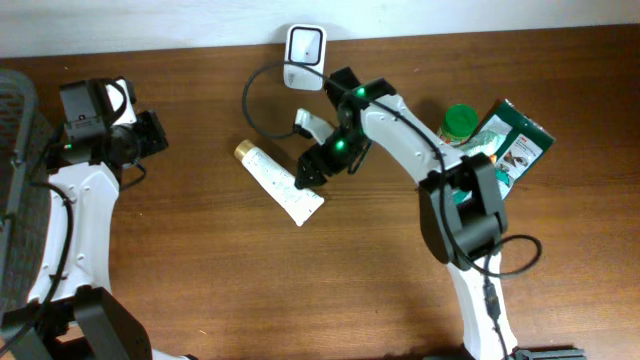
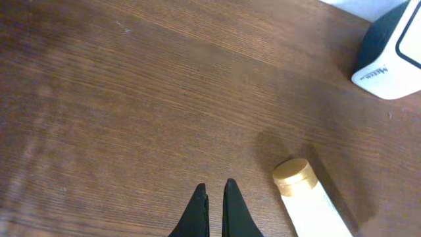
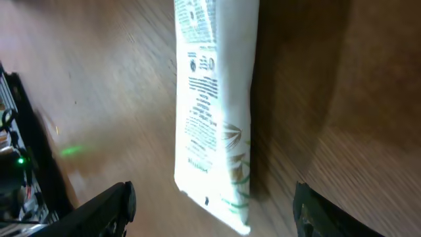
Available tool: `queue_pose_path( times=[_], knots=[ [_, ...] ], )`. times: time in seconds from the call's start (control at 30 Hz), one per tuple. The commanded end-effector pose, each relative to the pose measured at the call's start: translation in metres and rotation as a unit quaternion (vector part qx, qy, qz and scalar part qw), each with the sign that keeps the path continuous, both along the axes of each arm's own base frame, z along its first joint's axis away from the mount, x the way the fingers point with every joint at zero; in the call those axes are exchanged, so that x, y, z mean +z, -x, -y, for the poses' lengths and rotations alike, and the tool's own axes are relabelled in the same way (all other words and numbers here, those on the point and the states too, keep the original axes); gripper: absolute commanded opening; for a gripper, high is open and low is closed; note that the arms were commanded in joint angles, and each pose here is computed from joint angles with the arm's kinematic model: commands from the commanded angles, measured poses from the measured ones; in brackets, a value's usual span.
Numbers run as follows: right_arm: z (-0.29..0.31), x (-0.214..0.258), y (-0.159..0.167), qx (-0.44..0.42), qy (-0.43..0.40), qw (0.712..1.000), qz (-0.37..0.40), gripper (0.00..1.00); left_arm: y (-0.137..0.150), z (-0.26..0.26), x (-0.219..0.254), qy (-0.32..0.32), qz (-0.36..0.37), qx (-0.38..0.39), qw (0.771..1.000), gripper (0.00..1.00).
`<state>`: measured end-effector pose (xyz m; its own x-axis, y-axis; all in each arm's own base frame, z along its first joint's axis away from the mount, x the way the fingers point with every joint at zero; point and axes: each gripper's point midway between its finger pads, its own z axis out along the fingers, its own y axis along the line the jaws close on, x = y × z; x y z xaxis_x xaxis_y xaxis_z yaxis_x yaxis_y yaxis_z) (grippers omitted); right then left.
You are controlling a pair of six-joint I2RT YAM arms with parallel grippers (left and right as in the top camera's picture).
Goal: Scan the item barcode
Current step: 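Lower the right gripper onto the tube and grasp its body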
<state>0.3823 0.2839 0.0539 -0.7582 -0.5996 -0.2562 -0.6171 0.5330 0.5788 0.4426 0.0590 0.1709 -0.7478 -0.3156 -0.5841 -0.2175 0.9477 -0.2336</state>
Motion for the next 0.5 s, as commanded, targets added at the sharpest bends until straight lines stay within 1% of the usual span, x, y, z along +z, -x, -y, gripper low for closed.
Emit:
queue_pose_path(
  times=[0.0, 0.17, 0.27, 0.43, 0.47],
  knots=[
    [-0.010, -0.012, 0.009, 0.029, -0.031, 0.999, -0.013, 0.73, -0.001, -0.003, 0.004, 0.004, 0.004, 0.011, 1.000, 0.00],
    [-0.024, -0.026, 0.016, 0.041, -0.037, 0.998, -0.023, 0.66, 0.001, -0.002, 0.003, 0.004, 0.000, 0.011, 1.000, 0.05],
    [-0.030, -0.040, 0.025, 0.039, -0.029, 0.998, -0.047, 0.64, 0.001, -0.002, 0.003, 0.004, 0.000, 0.011, 1.000, 0.09],
    [-0.043, -0.069, 0.042, 0.021, -0.018, 0.994, -0.110, 0.46, 0.001, -0.002, 0.003, 0.004, 0.000, 0.011, 1.000, 0.10],
    [-0.042, -0.076, 0.041, 0.006, -0.005, 0.993, -0.119, 0.37, 0.001, -0.002, 0.003, 0.004, 0.000, 0.011, 1.000, 0.10]
  ],
)
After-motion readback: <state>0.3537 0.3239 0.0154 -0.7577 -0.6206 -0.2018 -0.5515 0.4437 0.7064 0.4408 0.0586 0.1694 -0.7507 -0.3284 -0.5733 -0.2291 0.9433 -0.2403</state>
